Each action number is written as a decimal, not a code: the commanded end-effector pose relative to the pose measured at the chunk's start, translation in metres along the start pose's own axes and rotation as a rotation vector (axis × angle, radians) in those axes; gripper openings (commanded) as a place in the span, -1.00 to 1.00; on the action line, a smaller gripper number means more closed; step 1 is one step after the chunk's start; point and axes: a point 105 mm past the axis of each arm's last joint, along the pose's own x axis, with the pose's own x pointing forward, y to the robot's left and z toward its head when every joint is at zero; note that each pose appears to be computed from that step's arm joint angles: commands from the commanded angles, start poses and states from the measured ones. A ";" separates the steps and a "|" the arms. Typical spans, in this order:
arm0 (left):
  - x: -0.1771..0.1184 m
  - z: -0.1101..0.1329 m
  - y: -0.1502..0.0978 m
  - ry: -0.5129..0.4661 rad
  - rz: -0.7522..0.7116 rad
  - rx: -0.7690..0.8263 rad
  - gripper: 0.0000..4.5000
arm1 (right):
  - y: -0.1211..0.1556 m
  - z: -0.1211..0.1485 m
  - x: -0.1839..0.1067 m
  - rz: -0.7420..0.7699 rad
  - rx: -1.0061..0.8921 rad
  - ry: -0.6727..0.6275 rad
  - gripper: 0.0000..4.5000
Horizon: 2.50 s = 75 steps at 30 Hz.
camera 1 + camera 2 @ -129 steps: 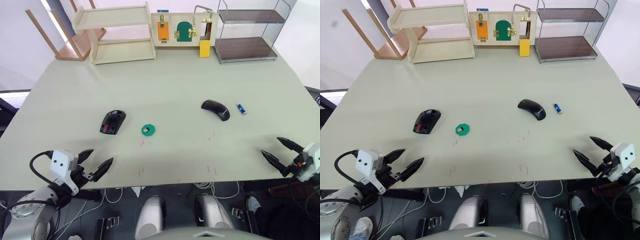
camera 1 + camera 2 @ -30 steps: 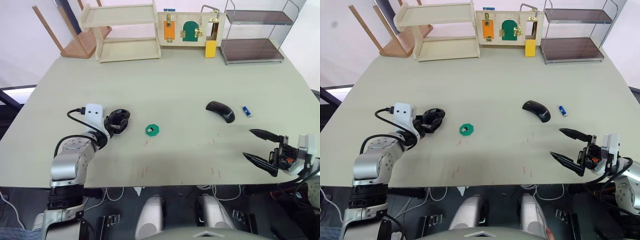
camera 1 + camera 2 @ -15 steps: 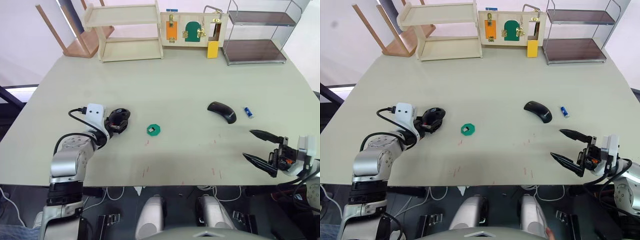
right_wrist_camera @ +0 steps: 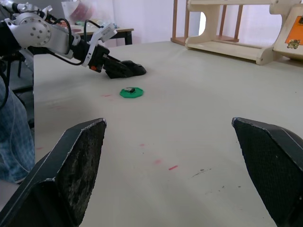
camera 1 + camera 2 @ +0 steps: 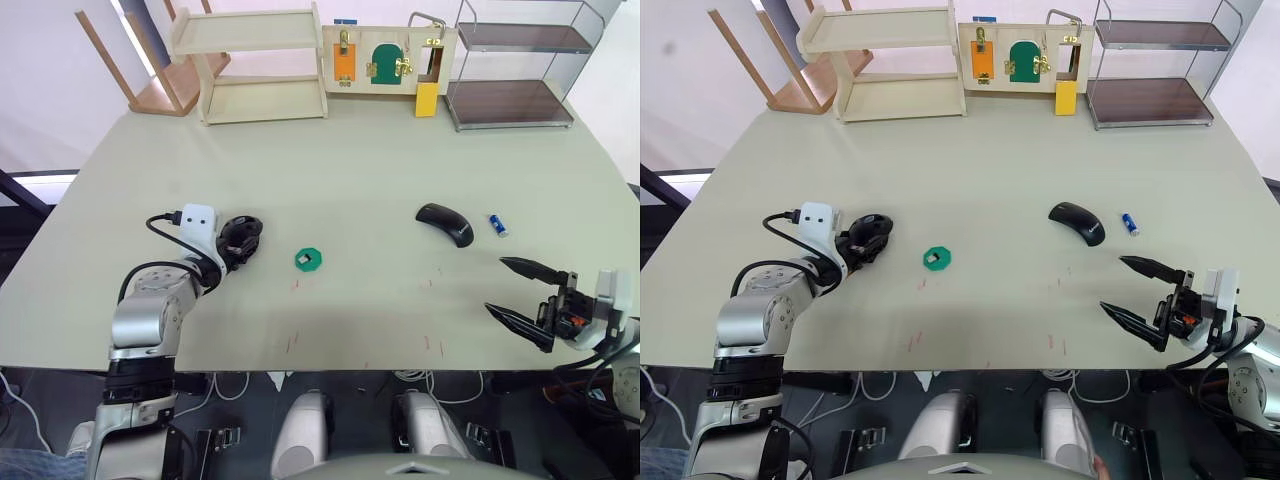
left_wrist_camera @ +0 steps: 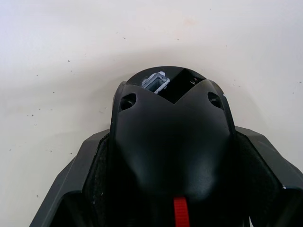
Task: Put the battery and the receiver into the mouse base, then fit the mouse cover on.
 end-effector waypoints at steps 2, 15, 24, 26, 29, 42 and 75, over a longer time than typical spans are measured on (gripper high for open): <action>-0.003 0.006 0.006 -0.020 0.028 0.007 0.30 | 0.001 0.009 0.004 0.017 -0.033 -0.018 1.00; -0.033 0.062 0.013 -0.176 -0.140 0.199 0.30 | 0.002 0.007 0.007 0.033 -0.026 -0.026 1.00; -0.056 0.094 -0.057 -0.184 -0.573 0.415 0.30 | 0.000 0.011 0.009 0.042 -0.030 -0.037 1.00; -0.057 0.092 -0.069 -0.162 -0.637 0.453 0.30 | 0.000 0.012 0.009 0.046 -0.032 -0.037 1.00; -0.059 0.086 -0.098 -0.121 -0.779 0.516 0.30 | 0.001 0.014 0.008 0.069 -0.040 -0.027 1.00; -0.052 0.058 -0.152 -0.018 -1.067 0.664 0.30 | 0.007 0.019 -0.001 0.261 -0.044 0.045 1.00; -0.026 -0.026 -0.203 0.168 -1.134 0.753 0.30 | -0.020 0.001 -0.010 0.047 -0.036 0.126 1.00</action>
